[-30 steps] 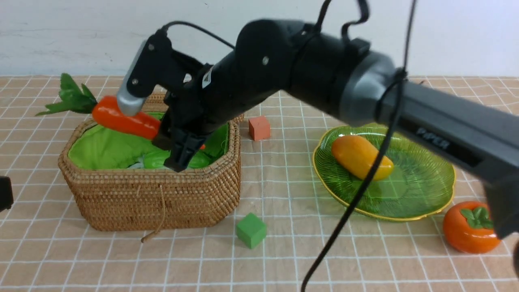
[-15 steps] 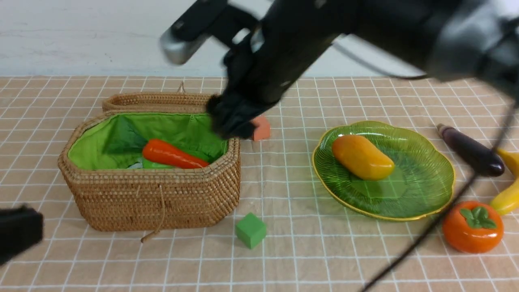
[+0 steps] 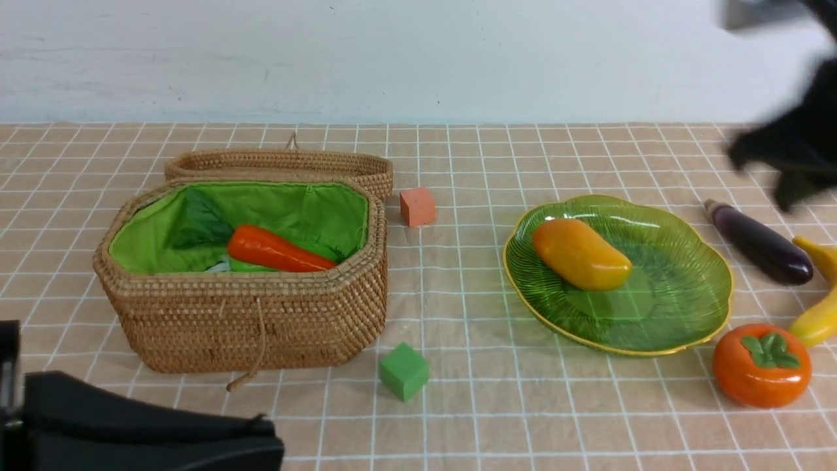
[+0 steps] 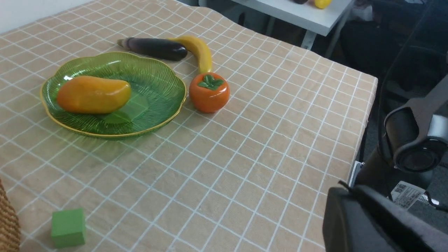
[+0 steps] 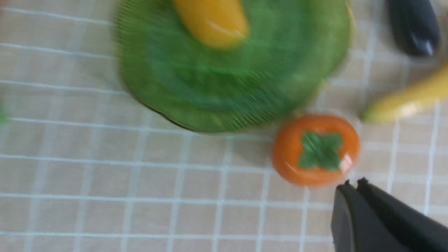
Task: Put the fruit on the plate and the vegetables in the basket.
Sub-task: Grab a tomato with your right arm and place it on the plate on the right.
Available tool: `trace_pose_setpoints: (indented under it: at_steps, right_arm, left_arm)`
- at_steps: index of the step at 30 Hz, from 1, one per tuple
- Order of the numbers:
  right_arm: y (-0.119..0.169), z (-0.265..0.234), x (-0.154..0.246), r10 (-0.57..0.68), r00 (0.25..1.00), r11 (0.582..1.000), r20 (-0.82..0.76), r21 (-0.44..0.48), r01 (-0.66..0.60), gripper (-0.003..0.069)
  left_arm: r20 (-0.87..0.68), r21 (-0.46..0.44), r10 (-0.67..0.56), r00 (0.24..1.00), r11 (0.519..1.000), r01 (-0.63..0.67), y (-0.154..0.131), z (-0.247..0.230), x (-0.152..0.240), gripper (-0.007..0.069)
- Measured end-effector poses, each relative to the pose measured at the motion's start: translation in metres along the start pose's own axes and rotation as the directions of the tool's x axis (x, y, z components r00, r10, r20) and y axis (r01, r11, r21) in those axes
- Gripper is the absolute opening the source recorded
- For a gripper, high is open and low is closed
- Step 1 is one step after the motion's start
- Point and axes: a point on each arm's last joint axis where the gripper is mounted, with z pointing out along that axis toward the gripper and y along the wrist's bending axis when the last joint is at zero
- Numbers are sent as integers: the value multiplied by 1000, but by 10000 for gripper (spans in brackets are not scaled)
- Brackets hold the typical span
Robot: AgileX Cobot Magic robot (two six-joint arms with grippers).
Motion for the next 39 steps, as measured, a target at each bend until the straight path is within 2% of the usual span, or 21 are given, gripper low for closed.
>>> trace_pose_setpoints:
  at_steps: [3,6,7,8,9,11,12,13,16,21,27,32,39]
  right_arm:
    - [-42,36,22,209,976,978,-61,5,-210,107]
    - [-70,77,39,399,914,913,-67,-66,-404,279]
    - [-73,85,41,414,908,904,-67,-92,-418,313]
    - [-75,85,41,420,906,901,-63,-89,-424,313]
    - [-83,106,44,465,883,872,-64,-139,-470,429]
    - [-90,124,44,491,868,850,-78,-175,-496,533]
    - [-90,124,43,493,867,849,-72,-181,-497,533]
    - [-94,142,41,510,856,831,-81,-212,-515,616]
    - [-96,164,37,520,851,818,-79,-241,-522,669]
    - [-99,190,35,524,848,813,-78,-252,-525,668]
    - [-100,198,37,491,867,834,-82,-244,-495,646]
    - [-98,201,39,480,871,833,-107,-256,-490,633]
    - [-96,199,40,466,875,833,-132,-268,-484,527]
  left_arm:
    - [0,2,18,1000,1000,-18,0,0,0,4]
    - [1,2,40,999,999,-40,0,0,0,5]
    - [1,2,49,999,999,-49,0,0,0,6]
    - [1,2,49,999,999,-49,0,0,0,6]
    - [1,2,58,998,998,-58,0,0,0,7]
    - [1,2,64,998,998,-64,0,0,0,6]
    - [1,2,64,998,998,-64,0,0,0,6]
    - [1,2,67,998,998,-67,0,0,0,8]
    - [1,2,67,998,998,-67,0,0,0,7]
    - [1,1,71,998,998,-71,0,0,0,12]
    - [0,2,71,997,997,-71,0,0,0,15]
    - [1,1,71,997,997,-71,0,0,0,15]
    - [1,2,71,998,998,-71,0,0,0,15]
